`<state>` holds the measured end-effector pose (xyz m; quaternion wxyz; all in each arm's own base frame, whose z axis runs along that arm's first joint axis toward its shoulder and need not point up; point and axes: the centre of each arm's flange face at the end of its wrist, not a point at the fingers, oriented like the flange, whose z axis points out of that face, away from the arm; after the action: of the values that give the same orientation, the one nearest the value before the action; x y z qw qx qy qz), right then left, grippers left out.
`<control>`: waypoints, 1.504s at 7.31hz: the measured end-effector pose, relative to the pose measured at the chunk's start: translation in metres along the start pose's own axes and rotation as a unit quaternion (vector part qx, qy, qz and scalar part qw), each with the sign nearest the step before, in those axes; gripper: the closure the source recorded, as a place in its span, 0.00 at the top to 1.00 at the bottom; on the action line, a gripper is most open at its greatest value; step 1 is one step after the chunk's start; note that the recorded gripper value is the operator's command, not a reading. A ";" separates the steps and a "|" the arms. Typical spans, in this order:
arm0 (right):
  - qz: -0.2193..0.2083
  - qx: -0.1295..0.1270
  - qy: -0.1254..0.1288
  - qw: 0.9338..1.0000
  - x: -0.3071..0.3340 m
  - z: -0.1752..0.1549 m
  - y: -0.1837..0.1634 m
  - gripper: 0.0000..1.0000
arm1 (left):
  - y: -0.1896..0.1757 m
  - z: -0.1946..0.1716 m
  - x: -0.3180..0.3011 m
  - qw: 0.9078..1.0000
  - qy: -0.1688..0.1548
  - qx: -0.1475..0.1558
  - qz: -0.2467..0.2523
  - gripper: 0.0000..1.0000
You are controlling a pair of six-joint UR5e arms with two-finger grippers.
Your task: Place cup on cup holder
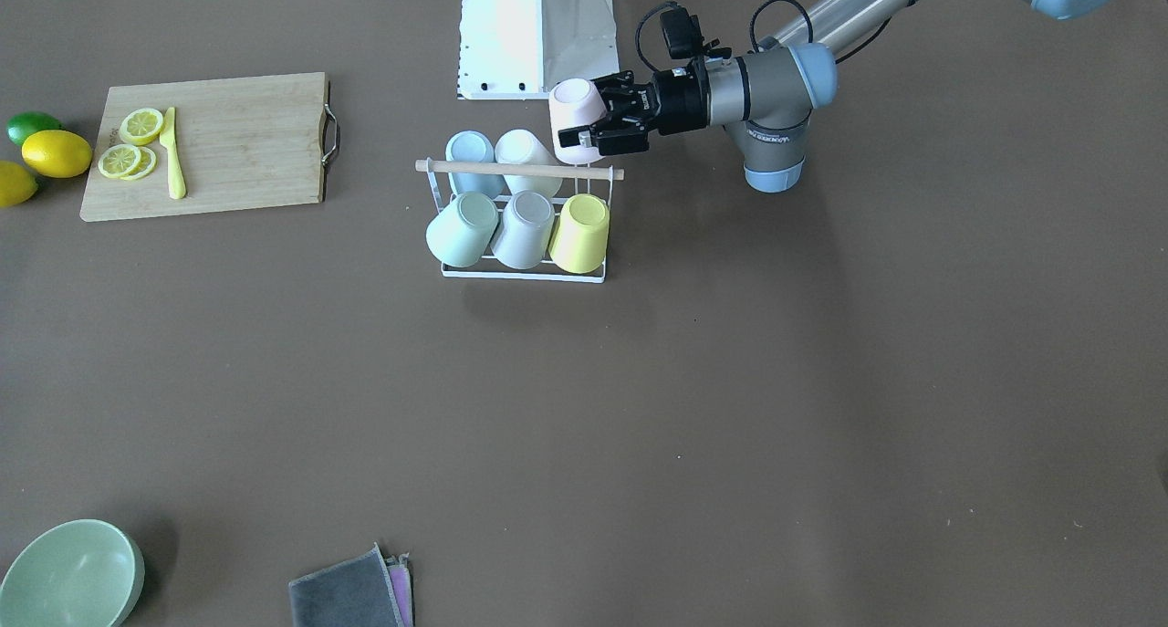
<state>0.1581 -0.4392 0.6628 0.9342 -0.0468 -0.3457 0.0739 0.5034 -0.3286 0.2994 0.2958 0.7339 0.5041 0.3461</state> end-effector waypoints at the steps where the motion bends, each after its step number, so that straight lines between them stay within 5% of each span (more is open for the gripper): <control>1: 0.000 0.000 0.000 1.000 0.000 0.000 0.001 1.00 | 0.001 0.000 0.000 1.000 -0.001 -0.001 -0.001 0.43; 4: -0.001 0.003 -0.001 1.000 0.000 0.000 0.004 1.00 | 0.006 0.001 0.000 1.000 -0.005 -0.007 -0.002 0.45; 5: 0.000 0.004 -0.002 1.000 0.001 0.000 0.005 1.00 | 0.007 0.001 0.000 1.000 -0.005 -0.008 -0.003 0.98; 11: 0.018 0.022 -0.027 0.999 0.022 -0.001 0.030 1.00 | 0.004 0.004 -0.003 1.000 -0.016 -0.004 -0.009 0.99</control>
<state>0.1724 -0.4054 0.6718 0.9238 -0.0308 -0.3686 0.0993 0.5076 -0.3329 0.2995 0.3097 0.7338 0.5043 0.3337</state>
